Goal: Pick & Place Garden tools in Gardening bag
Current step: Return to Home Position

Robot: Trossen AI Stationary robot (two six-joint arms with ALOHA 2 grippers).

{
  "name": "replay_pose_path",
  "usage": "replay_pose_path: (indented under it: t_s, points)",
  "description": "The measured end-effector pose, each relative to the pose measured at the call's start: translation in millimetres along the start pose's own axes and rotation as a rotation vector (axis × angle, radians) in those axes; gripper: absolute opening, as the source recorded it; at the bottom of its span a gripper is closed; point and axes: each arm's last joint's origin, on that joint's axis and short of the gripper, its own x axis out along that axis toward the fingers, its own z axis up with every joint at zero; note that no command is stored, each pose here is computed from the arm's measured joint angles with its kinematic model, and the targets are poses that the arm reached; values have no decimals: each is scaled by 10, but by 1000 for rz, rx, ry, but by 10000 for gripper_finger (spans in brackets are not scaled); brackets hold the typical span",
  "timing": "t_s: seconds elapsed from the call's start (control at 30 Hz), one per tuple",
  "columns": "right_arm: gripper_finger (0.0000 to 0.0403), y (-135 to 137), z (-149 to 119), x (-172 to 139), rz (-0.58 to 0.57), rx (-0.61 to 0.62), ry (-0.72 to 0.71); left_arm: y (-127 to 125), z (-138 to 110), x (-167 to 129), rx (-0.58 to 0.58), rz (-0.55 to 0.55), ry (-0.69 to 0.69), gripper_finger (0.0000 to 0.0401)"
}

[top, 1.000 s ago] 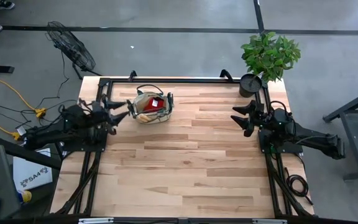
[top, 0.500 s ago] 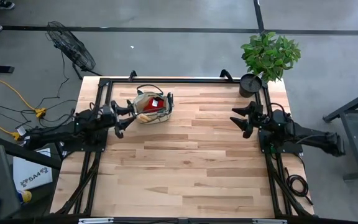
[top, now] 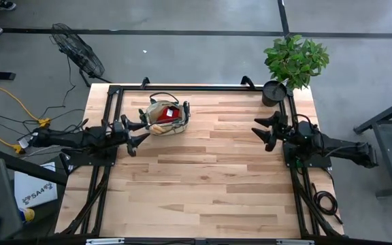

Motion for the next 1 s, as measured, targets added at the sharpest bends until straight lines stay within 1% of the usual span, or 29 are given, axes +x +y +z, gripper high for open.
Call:
replay_pose_path:
  t_s: [0.13,0.27,0.37,0.67,0.77,1.0]
  points:
    - [252,3,-10,0,18,-7,15,-23,-6,-11,29,-7,2,213]
    - [252,-3,-33,2,16,-11,31,-31,-10,-11,31,-38,7,213]
    - [252,-25,-110,18,21,-6,26,-37,-13,-11,31,-61,11,213]
    - [252,-29,-114,21,10,-22,28,-47,-20,-11,30,-93,18,213]
    - [252,-35,-115,21,-6,-23,25,-58,-25,-13,31,-134,25,213]
    - [252,-49,-107,21,-58,-30,4,-59,-27,-13,37,-137,26,213]
